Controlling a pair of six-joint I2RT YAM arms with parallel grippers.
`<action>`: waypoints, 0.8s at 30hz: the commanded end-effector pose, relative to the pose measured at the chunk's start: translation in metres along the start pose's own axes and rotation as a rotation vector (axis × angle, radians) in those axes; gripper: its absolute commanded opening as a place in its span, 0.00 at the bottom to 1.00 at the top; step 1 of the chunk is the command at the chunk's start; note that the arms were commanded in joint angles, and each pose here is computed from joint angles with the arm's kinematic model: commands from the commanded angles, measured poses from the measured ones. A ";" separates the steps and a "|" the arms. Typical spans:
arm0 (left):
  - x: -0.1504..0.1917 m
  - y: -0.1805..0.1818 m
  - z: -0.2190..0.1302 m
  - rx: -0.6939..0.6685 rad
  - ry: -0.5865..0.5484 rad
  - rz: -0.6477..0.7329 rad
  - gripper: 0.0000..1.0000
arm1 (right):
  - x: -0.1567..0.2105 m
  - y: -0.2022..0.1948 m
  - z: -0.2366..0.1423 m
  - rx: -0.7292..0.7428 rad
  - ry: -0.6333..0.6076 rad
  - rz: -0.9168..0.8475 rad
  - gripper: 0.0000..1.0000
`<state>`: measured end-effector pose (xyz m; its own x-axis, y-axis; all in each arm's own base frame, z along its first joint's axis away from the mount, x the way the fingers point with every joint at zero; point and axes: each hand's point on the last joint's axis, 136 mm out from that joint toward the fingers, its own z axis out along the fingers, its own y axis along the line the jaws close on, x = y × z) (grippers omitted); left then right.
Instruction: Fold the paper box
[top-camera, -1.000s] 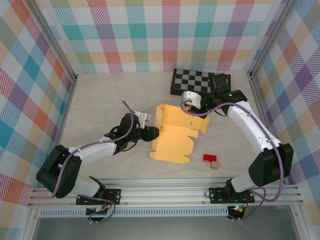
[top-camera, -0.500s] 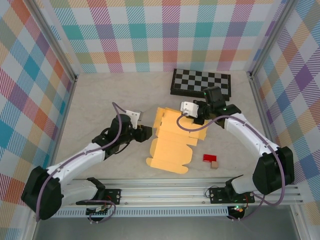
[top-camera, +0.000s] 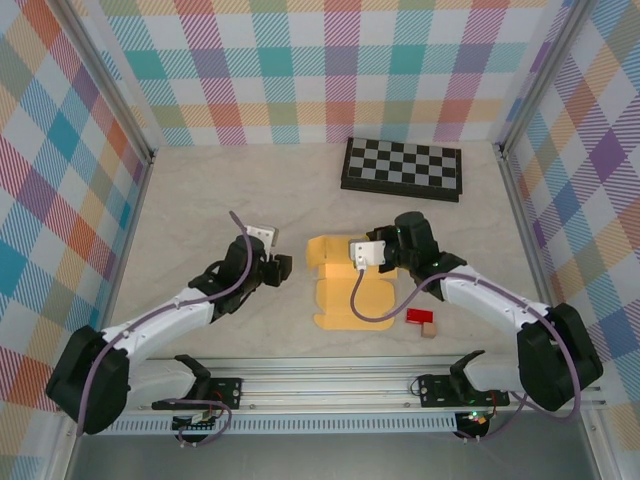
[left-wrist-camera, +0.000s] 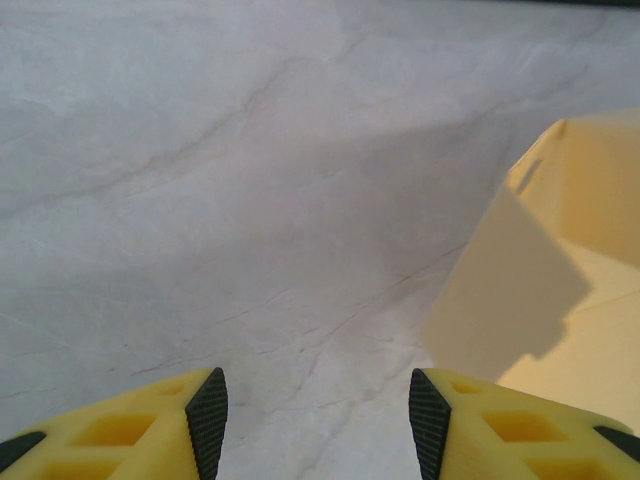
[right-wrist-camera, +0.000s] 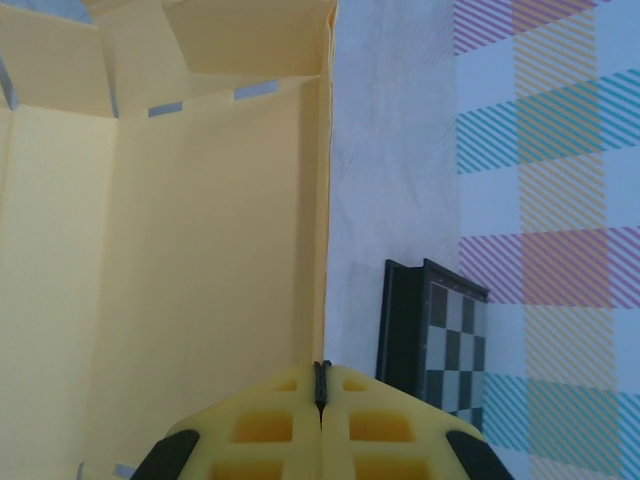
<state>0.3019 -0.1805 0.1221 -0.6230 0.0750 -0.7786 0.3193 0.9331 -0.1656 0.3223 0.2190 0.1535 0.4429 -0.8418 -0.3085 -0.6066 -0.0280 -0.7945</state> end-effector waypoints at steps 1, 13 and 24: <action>-0.011 -0.004 0.013 0.021 -0.050 0.097 0.54 | -0.007 -0.033 -0.003 0.167 -0.009 -0.109 0.00; -0.018 -0.051 0.041 0.252 -0.030 0.238 0.57 | 0.000 -0.019 0.010 0.121 0.017 -0.101 0.00; -0.035 -0.061 0.012 0.298 -0.023 0.323 0.58 | 0.010 0.003 0.016 0.048 0.047 -0.128 0.00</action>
<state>0.3193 -0.2460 0.1196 -0.5030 0.3348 -0.7968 0.6555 0.7487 -0.0992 0.3394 0.2200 0.1503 0.4705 -0.8583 -0.2046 -0.5100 -0.0753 -0.8568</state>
